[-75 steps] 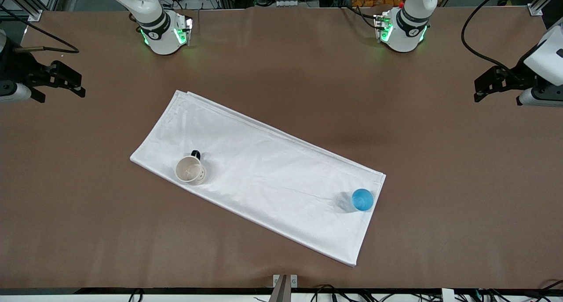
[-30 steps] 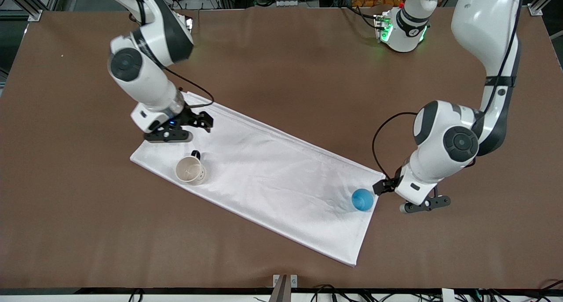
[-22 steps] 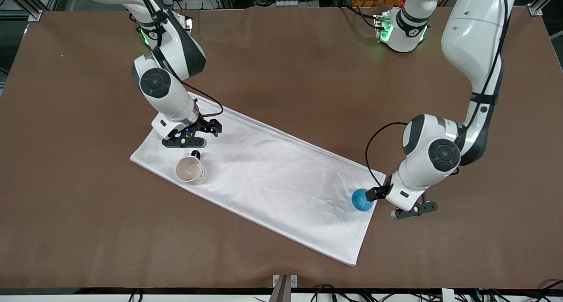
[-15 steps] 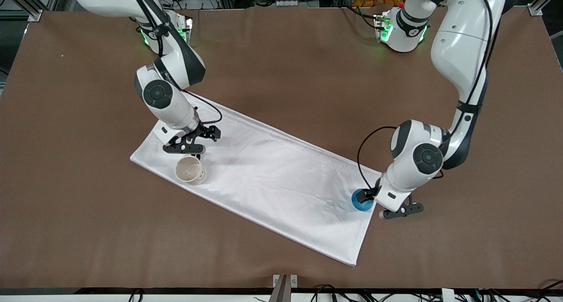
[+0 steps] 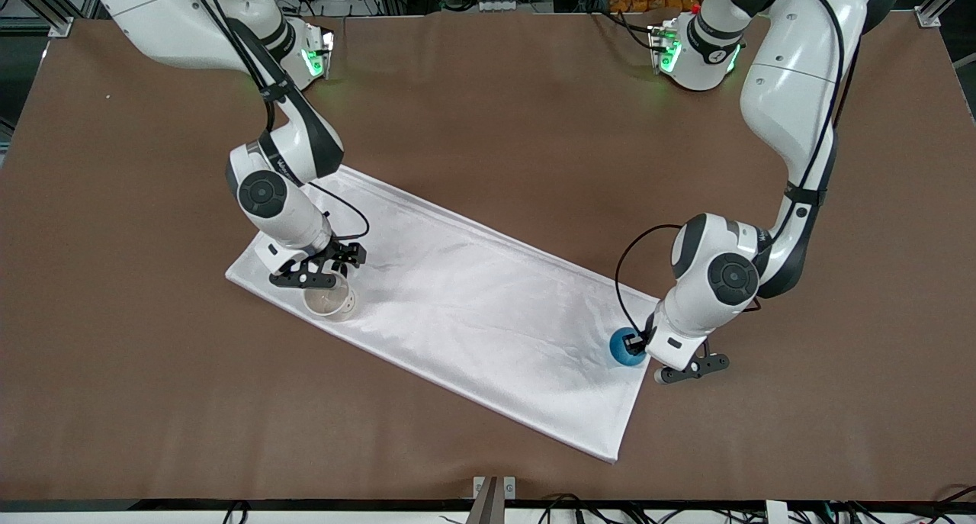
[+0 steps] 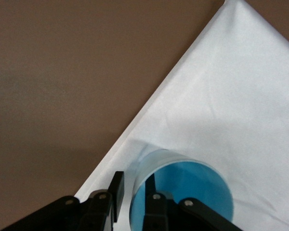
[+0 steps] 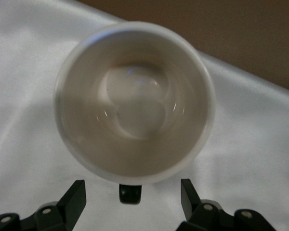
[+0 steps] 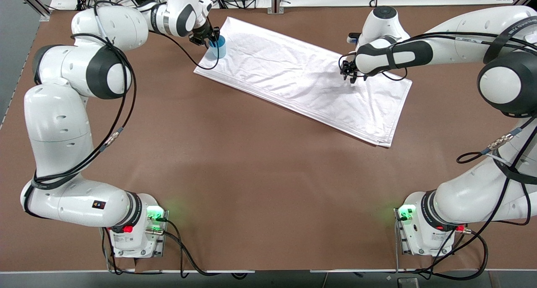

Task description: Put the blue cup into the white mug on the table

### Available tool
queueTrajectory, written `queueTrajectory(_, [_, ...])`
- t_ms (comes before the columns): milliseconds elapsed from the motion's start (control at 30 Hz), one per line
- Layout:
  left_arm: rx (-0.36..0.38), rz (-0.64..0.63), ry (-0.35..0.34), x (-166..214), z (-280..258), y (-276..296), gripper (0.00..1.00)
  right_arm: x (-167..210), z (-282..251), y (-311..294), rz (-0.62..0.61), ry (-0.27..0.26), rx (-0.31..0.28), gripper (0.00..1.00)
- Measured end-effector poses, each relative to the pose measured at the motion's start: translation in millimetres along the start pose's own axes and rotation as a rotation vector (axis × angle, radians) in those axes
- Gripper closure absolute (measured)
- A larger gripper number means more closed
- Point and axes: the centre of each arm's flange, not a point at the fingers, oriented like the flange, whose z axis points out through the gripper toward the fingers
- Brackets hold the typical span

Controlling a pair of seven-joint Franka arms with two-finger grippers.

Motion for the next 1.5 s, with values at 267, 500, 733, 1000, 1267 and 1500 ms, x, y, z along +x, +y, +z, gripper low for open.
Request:
queueTrajectory(267, [0.039, 0.007, -0.035, 4.1, -32.8, -3.6, 0.96, 7.0, -2.6, -2.2, -0.002, 0.012, 0.004, 0.48])
queueTrajectory(500, [0.096, 0.038, -0.097, 1.0, -98.4, -7.8, 0.96, 10.9, -11.6, -10.7, -0.014, 0.028, 0.009, 0.81])
queueTrajectory(733, [0.125, 0.076, -0.124, -15.8, -135.6, -26.4, 0.96, 9.8, -45.9, -50.6, -0.039, 0.021, 0.0, 0.81])
queueTrajectory(1000, [0.154, 0.13, -0.154, -58.4, -152.2, -46.4, 0.96, -35.9, -92.5, -159.8, -0.043, 0.04, 0.034, 0.81])
queueTrajectory(1267, [0.161, 0.157, -0.139, -92.5, -168.5, -70.4, 0.96, -114.2, -105.1, -260.6, -0.067, 0.047, 0.075, 0.81])
queueTrajectory(1500, [0.161, 0.158, -0.134, -99.0, -168.9, -75.1, 0.96, -186.8, -89.4, -345.8, -0.094, 0.022, 0.102, 0.81])
